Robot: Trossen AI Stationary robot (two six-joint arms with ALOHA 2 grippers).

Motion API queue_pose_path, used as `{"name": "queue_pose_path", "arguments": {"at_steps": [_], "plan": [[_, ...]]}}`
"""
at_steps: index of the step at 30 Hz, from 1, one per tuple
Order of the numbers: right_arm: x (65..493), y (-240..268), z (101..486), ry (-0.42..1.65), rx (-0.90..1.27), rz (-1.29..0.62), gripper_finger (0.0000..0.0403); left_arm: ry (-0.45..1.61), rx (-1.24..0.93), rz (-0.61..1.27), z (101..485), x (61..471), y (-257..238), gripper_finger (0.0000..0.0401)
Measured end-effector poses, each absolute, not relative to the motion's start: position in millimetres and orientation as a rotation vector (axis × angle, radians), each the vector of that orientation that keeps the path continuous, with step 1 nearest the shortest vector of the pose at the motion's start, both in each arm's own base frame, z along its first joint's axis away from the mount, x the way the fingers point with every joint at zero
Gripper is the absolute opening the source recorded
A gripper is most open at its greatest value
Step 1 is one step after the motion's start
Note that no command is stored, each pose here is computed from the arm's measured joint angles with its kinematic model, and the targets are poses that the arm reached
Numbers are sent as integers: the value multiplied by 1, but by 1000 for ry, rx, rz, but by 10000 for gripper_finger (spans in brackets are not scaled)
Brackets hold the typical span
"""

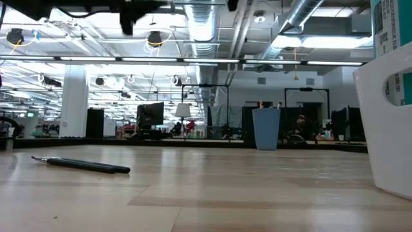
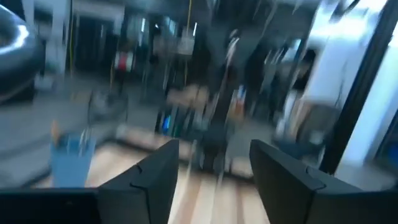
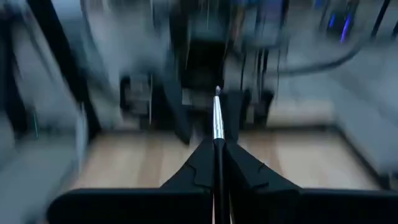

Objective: Pick & Place Paint Supplies
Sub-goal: Put the silver paintbrush into the blue cup

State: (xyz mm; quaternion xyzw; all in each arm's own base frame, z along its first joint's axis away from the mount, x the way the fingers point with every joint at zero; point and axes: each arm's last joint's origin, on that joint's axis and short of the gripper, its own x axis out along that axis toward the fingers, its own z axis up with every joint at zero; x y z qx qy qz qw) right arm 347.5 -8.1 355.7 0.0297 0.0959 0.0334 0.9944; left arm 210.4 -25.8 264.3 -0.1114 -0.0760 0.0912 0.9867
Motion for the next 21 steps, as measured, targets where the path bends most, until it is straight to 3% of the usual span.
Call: {"name": "queue_pose_path", "arguments": {"at_steps": [3, 6, 21], "plan": [[337, -12, 358, -25, 108, 62, 9, -316, -205, 183, 280, 207, -24, 199], [334, -11, 353, -104, 145, 70, 9, -413, -203, 188, 287, 208, -19, 199], [349, 6, 340, -126, 157, 129, 9, -405, -187, 101, 300, 252, -12, 193]]}}
